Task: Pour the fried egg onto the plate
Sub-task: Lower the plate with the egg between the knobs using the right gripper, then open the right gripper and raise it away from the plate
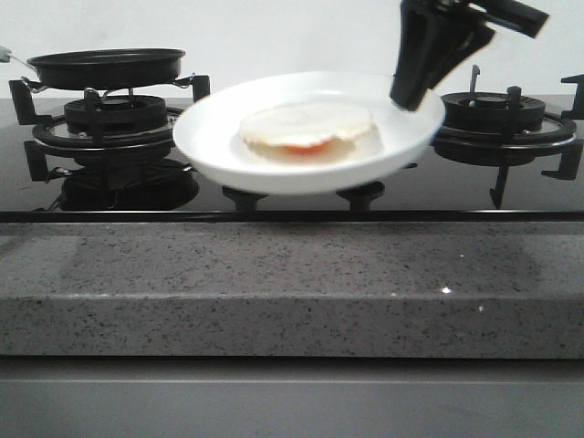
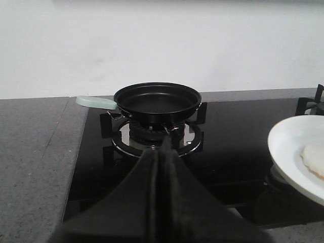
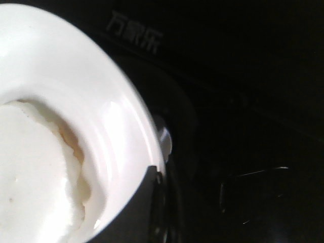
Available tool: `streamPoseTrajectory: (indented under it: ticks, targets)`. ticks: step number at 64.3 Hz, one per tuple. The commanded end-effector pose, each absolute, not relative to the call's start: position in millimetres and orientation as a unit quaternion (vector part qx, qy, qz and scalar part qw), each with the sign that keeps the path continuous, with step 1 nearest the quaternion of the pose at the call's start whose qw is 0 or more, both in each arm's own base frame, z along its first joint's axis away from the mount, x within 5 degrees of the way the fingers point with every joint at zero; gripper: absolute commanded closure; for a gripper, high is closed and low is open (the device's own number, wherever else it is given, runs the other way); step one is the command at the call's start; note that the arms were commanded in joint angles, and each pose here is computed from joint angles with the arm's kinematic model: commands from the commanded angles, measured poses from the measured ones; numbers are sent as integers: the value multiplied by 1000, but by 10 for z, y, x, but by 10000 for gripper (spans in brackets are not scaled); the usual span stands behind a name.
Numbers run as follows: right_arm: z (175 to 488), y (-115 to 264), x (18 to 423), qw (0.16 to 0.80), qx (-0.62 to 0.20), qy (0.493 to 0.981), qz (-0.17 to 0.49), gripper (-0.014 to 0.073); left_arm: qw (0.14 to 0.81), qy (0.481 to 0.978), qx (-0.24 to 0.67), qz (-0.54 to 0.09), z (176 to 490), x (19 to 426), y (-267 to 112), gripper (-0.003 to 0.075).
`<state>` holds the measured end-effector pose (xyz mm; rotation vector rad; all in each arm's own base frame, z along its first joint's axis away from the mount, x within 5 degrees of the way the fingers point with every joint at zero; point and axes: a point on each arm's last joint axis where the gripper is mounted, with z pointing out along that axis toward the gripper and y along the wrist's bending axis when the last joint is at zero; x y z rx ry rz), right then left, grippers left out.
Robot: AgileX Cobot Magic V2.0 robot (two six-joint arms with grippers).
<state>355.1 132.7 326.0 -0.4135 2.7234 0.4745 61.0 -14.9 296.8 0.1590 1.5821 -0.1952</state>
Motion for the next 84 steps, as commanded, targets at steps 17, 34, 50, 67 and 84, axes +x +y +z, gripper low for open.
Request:
streamPoseTrajectory:
  ticks: [17, 34, 50, 67, 84]
  targets:
    - [3735, 1277, 4202, 262, -100, 940, 196, 654, 731, 672, 62, -99, 3131, 604, -145, 739]
    - [3494, 1051, 4537, 243, -52, 950, 191, 654, 731, 672, 62, -99, 3131, 604, -145, 740]
    - [3300, 1005, 4574, 197, -50, 962, 180, 654, 731, 672, 62, -99, 3131, 604, -145, 739]
    - [3268, 1011, 4581, 193, -51, 963, 180, 537, 731, 672, 62, -99, 3131, 604, -145, 739]
    - [3326, 1007, 4557, 199, -51, 962, 181, 403, 731, 672, 62, -99, 3131, 604, -145, 739]
